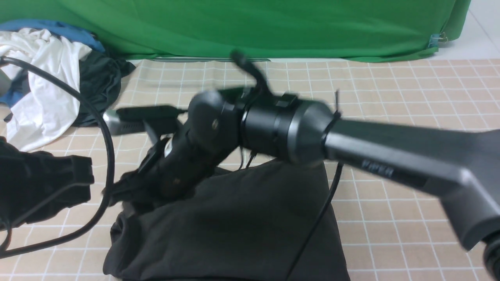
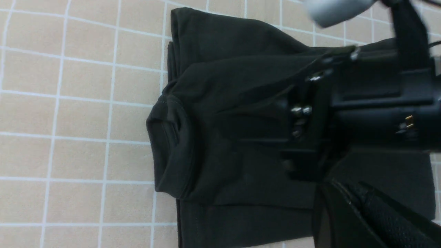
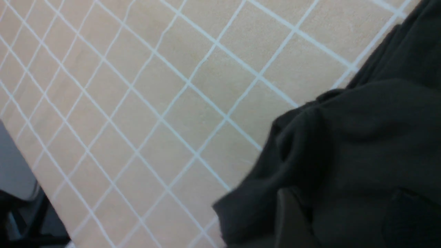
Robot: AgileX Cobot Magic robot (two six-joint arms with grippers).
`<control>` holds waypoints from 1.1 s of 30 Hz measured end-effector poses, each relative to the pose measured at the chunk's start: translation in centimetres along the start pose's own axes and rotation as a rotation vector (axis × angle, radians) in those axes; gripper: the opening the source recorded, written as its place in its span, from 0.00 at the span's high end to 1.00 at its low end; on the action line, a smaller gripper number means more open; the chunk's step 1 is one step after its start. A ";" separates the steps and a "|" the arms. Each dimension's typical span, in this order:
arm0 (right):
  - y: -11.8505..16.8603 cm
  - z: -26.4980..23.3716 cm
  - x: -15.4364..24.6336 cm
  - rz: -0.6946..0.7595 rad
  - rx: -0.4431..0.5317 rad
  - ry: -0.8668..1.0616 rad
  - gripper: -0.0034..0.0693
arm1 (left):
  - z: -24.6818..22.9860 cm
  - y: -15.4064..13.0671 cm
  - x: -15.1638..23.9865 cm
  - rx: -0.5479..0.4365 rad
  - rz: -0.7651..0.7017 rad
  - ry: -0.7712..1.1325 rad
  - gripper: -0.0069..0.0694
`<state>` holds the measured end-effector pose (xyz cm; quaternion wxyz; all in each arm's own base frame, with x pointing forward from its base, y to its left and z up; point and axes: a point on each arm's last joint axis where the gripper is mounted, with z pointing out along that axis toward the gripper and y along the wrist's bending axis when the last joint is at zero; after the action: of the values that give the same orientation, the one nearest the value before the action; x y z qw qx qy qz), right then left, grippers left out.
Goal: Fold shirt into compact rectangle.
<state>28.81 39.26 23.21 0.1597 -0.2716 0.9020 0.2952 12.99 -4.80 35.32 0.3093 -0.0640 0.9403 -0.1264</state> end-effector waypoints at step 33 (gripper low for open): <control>-15.7 -18.1 7.2 0.103 0.453 -0.007 0.60 | 10.3 -1.1 0.4 -0.053 -0.120 0.251 0.89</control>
<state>29.93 14.55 27.05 0.2045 -0.1812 0.9574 0.0939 18.87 -8.01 27.44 0.1796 -0.1119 0.9691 -0.1267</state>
